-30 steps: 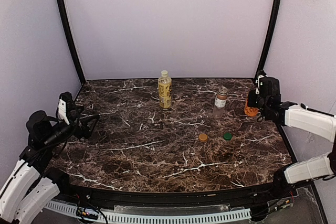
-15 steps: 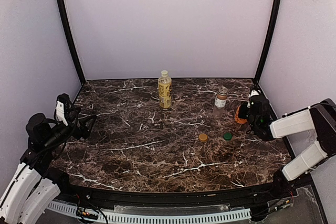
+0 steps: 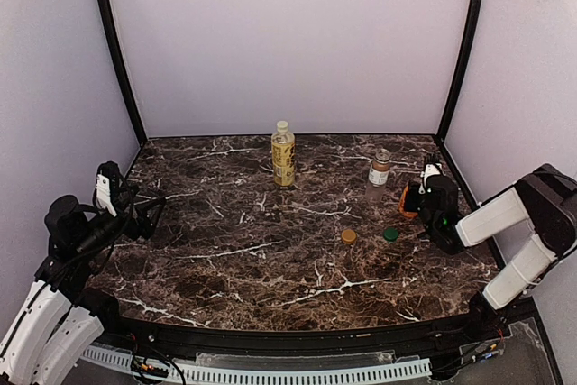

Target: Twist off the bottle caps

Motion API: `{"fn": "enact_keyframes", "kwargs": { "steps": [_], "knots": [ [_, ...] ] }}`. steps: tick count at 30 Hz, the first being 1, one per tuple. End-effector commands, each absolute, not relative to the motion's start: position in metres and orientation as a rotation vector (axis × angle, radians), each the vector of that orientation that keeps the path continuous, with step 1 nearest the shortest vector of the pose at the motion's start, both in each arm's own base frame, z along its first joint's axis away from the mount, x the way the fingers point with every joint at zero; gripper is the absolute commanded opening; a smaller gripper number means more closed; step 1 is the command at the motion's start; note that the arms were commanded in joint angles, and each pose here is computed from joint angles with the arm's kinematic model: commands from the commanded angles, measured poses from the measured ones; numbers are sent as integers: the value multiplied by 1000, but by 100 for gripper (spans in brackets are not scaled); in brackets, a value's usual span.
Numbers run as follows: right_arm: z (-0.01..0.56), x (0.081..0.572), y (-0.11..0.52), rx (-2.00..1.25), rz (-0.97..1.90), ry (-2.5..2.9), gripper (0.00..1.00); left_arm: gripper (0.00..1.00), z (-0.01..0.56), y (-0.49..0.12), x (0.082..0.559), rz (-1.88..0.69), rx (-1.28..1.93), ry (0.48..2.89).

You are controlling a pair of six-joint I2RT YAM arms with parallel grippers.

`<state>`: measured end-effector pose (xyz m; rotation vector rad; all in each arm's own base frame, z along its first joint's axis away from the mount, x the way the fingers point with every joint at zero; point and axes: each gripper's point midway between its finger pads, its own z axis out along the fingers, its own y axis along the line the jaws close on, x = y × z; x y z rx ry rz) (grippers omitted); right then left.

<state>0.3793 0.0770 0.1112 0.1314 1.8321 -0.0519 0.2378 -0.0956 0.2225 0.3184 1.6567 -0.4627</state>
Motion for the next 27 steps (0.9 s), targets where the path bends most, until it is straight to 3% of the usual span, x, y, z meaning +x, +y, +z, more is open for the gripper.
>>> {"fn": "enact_keyframes", "kwargs": {
  "steps": [1,2,4,7,9,21,23,27],
  "knots": [
    [118,387,83,102,-73,1817,0,99,214,-95,239,-475,307,1679],
    [117,387,83,96,-80,1826,0,99,214,-95,239,-475,307,1679],
    [115,387,84,88,-80,1838,10,99,214,-95,239,-474,307,1677],
    [114,387,86,87,-73,1848,45,99,214,-95,239,-472,305,1679],
    [114,387,87,87,-65,1853,56,99,214,-95,239,-472,305,1680],
    [153,381,83,106,-45,1799,83,99,213,-95,240,-474,305,1685],
    [171,384,83,107,-56,1800,93,99,212,-94,240,-471,301,1687],
    [204,385,82,97,-87,1842,94,99,210,-93,241,-469,295,1694]
  ]
}}
